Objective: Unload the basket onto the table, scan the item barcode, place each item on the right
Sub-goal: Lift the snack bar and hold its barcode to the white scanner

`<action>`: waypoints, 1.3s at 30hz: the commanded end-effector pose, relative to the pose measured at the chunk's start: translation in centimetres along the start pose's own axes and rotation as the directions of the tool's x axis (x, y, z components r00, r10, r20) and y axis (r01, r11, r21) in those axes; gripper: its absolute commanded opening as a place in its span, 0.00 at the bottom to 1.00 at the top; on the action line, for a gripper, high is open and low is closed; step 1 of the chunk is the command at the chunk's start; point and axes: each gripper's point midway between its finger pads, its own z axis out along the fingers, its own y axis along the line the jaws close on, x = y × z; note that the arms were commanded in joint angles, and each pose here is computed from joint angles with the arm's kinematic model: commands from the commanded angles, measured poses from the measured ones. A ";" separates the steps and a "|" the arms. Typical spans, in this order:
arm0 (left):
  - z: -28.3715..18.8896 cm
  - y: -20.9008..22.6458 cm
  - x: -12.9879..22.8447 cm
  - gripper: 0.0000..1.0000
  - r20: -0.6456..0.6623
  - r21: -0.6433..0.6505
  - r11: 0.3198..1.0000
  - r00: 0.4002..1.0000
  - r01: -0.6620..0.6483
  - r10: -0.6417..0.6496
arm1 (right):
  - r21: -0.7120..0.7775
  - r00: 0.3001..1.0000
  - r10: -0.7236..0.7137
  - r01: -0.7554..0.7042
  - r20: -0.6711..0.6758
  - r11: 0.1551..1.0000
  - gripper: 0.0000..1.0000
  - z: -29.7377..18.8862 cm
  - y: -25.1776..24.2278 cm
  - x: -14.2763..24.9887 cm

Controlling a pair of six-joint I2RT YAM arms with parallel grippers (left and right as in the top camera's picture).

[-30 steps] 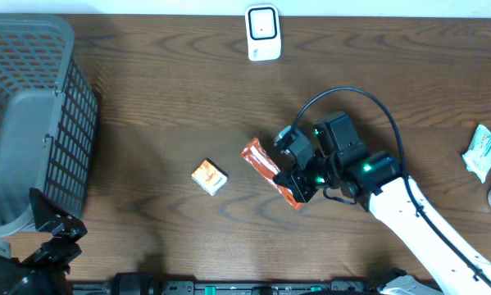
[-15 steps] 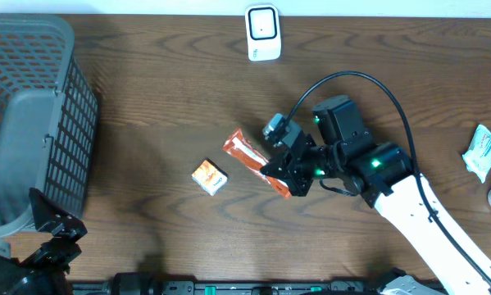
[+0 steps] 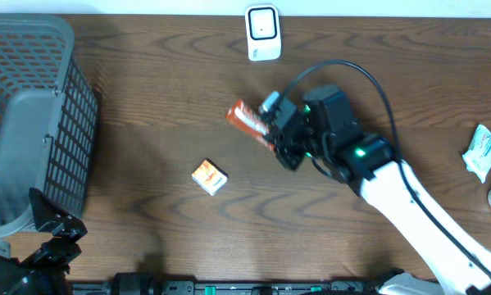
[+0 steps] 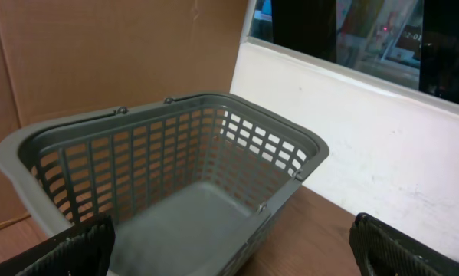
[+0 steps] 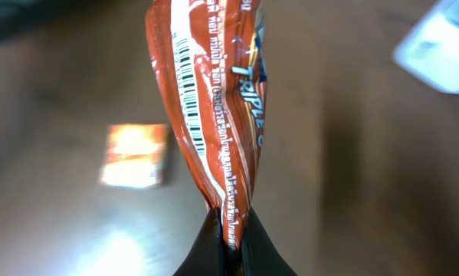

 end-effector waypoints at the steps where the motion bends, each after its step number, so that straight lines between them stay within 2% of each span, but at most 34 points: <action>1: -0.1 0.3 0.0 0.98 0.005 -0.010 1.000 1.000 0.000 0.000 | 0.283 0.997 -0.009 0.031 -0.081 0.959 0.01 2.3 -5.9 1.0; 6: -0.1 0.3 0.0 0.98 0.005 -0.010 1.000 1.000 0.000 0.000 | 0.468 0.995 -0.034 0.071 -0.089 0.881 0.01 5.1 -11.5 -0.2; 10: -0.1 0.3 0.0 0.98 0.005 -0.010 1.000 1.000 0.000 0.000 | 0.601 0.990 -0.088 0.139 -0.114 0.787 0.01 6.1 -16.4 -2.3; 16: -0.1 0.3 0.0 0.98 0.005 -0.010 1.000 1.000 0.000 0.000 | 0.685 0.956 -0.180 0.293 -0.233 0.667 0.01 8.2 -22.3 -4.2; 21: -0.1 0.3 0.0 0.98 0.005 -0.010 1.000 1.000 0.000 0.000 | 0.760 0.917 -0.222 0.400 -0.333 0.513 0.01 9.5 -26.9 -5.7; 24: -0.1 0.3 0.0 0.98 0.005 -0.010 1.000 1.000 0.000 0.000 | 0.764 0.883 -0.260 0.468 -0.390 0.444 0.01 10.4 -28.2 -6.6; 31: -0.1 0.3 0.0 0.98 0.005 -0.010 1.000 1.000 0.000 0.000 | 0.706 0.753 -0.327 0.654 -0.571 0.274 0.01 13.1 -29.3 -6.5; 36: -0.1 0.3 0.0 0.98 0.005 -0.010 1.000 1.000 0.000 0.000 | 0.656 0.705 -0.351 0.706 -0.617 0.267 0.01 15.3 -28.3 -5.5; 39: -0.1 0.3 0.0 0.98 0.005 -0.010 1.000 1.000 0.000 0.000 | 0.599 0.644 -0.366 0.763 -0.671 0.243 0.01 16.2 -27.9 -4.8</action>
